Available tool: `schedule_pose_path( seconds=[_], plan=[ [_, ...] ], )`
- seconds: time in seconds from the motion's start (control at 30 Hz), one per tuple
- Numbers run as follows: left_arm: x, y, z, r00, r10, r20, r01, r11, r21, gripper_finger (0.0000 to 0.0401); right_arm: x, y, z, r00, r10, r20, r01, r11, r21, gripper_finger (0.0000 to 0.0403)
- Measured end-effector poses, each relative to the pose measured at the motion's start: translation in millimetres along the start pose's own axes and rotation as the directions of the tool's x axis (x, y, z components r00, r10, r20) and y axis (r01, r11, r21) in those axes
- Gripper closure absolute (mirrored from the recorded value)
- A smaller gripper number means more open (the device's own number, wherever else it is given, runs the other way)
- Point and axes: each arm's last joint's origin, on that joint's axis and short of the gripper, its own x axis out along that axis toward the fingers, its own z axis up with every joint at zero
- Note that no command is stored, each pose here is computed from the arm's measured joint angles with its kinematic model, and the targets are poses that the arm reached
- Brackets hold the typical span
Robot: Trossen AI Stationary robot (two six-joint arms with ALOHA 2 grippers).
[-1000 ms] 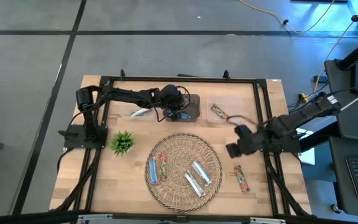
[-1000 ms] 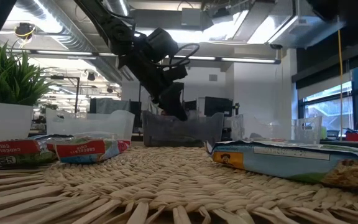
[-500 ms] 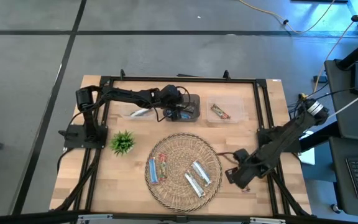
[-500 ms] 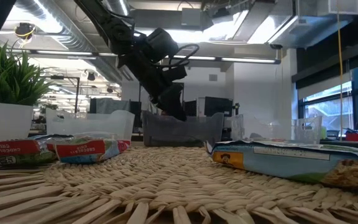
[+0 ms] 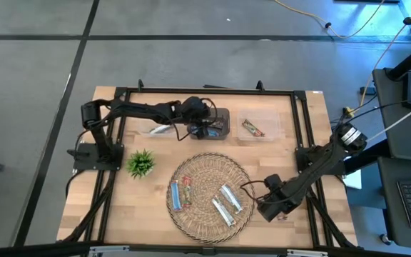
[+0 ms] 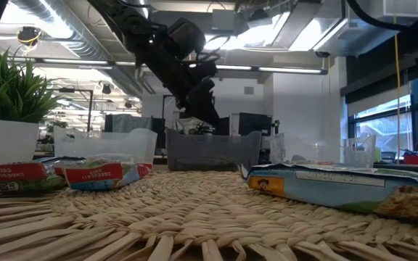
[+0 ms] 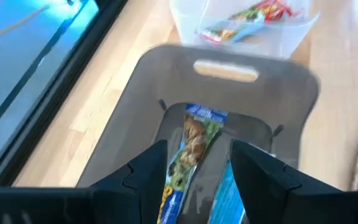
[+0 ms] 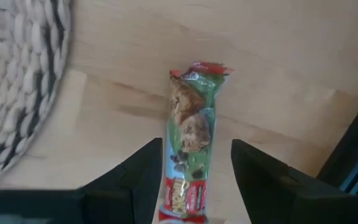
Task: Pick and place Granola Bars by type
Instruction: Put the red granola bar into the right transparent bin
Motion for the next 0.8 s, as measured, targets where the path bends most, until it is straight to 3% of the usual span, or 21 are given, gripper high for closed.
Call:
schedule_pose_path(
  seconds=[0.3, 0.57, 0.8],
  plan=[
    [-15.9, -6.9, 10.7, 0.999, -0.015, 0.050, 0.015, 1.000, 0.012, 0.0232, 11.1, 4.0, -0.5, 0.999, -0.037, 0.015, 0.037, 0.999, 0.001, 0.0209],
    [-33.6, -14.9, 20.9, 0.994, -0.035, 0.102, 0.032, 0.999, 0.027, 0.0232, 35.8, 0.0, 3.1, 1.000, 0.010, -0.003, -0.010, 1.000, -0.004, 0.0209],
    [-53.8, -17.0, 28.8, 0.990, -0.044, 0.136, 0.036, 0.998, 0.057, 0.0232, 38.4, -1.3, 3.8, 1.000, 0.017, -0.006, -0.017, 1.000, -0.008, 0.0227]
  ],
)
